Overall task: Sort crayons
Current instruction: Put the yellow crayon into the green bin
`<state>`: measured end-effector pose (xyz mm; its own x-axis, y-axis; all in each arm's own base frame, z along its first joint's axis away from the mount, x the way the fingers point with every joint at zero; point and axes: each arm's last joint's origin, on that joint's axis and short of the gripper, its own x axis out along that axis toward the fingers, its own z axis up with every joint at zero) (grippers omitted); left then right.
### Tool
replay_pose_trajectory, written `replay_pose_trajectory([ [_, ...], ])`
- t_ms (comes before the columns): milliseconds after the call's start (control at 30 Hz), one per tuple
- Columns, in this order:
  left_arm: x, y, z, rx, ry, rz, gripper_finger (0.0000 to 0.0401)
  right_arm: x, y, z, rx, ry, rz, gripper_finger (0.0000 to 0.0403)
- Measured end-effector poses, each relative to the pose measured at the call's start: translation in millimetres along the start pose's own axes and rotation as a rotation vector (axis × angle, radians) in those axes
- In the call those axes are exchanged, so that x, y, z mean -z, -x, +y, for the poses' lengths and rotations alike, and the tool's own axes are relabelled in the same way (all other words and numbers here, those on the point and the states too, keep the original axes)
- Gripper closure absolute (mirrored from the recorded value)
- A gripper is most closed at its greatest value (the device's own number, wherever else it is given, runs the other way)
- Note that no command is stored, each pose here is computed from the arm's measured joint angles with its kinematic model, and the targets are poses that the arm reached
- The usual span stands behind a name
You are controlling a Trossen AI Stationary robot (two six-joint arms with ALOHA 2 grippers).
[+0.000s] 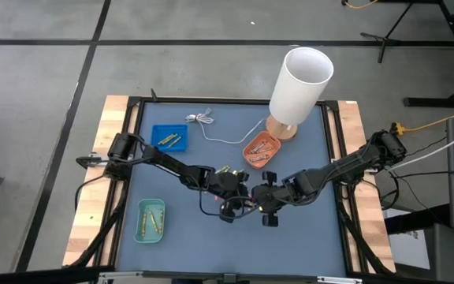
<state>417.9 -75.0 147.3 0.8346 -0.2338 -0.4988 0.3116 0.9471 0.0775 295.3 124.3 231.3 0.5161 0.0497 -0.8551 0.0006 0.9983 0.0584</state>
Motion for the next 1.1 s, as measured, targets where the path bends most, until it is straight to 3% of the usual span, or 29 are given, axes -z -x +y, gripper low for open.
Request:
replay_pose_trajectory([
  [600, 40.7, -18.1, 9.7, 0.008, 0.013, 0.167, 0.0341, 3.5, 0.0, -1.7, 0.016, 0.004, 0.036, 0.0267],
  [867, 44.5, -19.7, 11.2, 0.010, -0.010, 0.179, 0.0341, 3.5, 0.0, -1.7, 0.016, 0.004, 0.036, 0.0267],
  [1100, 52.0, -15.7, 23.1, -0.002, 0.129, 0.254, 0.0341, 3.5, 0.0, -1.7, 0.016, 0.004, 0.036, 0.0267],
])
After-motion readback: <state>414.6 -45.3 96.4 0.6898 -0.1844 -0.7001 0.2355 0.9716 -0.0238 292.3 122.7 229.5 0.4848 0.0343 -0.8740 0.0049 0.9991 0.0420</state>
